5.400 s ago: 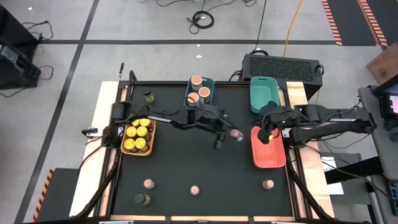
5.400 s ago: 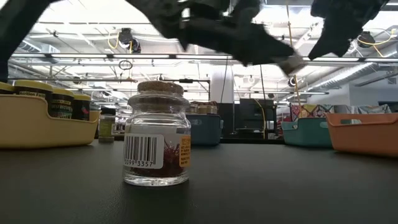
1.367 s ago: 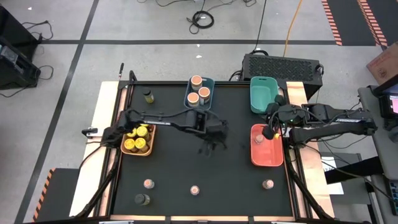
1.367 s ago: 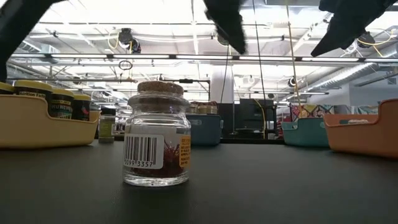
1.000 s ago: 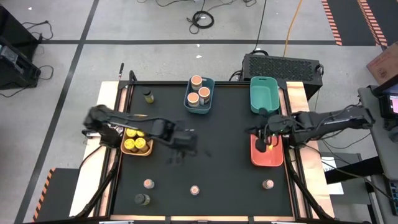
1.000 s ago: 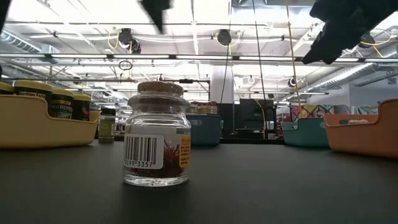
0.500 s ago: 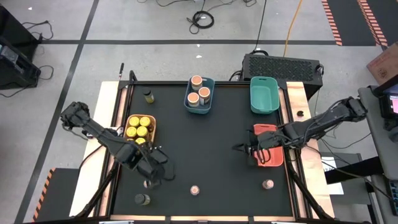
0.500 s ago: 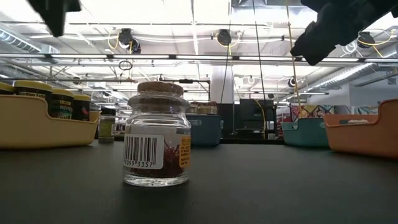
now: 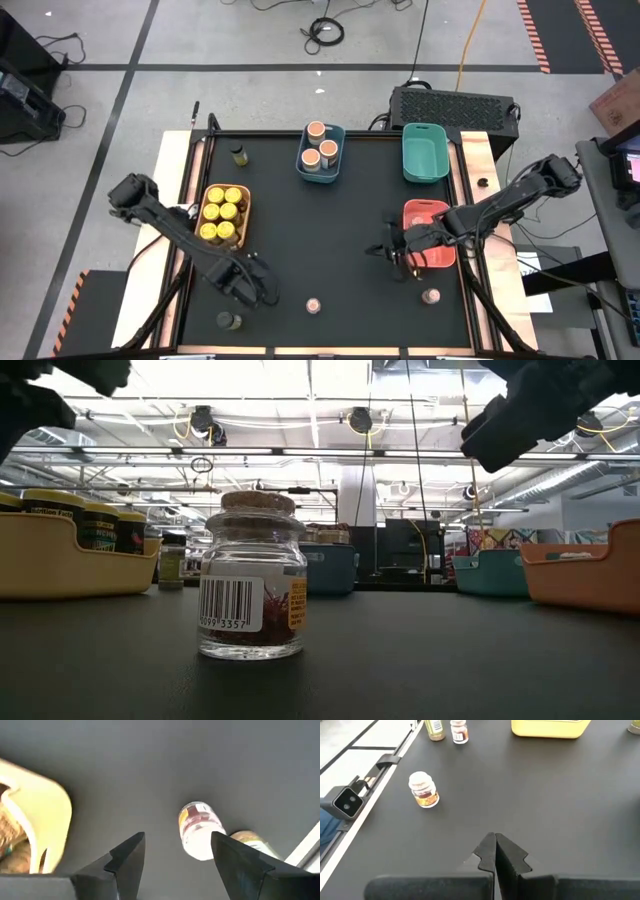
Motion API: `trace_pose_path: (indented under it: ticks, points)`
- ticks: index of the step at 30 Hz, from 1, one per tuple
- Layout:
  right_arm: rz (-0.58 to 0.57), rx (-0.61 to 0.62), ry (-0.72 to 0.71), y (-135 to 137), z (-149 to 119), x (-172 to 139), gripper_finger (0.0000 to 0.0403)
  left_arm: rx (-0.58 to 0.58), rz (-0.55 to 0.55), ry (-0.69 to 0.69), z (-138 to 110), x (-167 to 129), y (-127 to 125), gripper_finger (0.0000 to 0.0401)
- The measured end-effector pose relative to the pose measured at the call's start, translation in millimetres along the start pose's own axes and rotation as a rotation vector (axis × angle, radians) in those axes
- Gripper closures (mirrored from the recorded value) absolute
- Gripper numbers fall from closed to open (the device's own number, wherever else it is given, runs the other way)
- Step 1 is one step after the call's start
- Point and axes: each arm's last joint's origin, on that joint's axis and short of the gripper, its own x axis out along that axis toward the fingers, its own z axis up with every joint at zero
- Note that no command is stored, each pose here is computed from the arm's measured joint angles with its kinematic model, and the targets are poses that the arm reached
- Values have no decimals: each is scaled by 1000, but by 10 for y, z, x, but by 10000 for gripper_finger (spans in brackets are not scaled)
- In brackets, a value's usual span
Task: Sort spices by type
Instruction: Put the small brown seasoning bottle into the orange bin
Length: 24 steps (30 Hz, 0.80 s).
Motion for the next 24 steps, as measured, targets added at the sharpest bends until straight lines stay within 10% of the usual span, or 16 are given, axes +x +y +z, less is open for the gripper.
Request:
trace_pose_path:
  ticks: [7, 24]
  points:
    - [12, -10, 15, 33, -23, 1, 403, 201, 47, -4, -61, 85, -82, 173]
    - [1, -32, 89, 36, -99, -7, 403, 233, -101, 11, -37, 81, -186, 173]
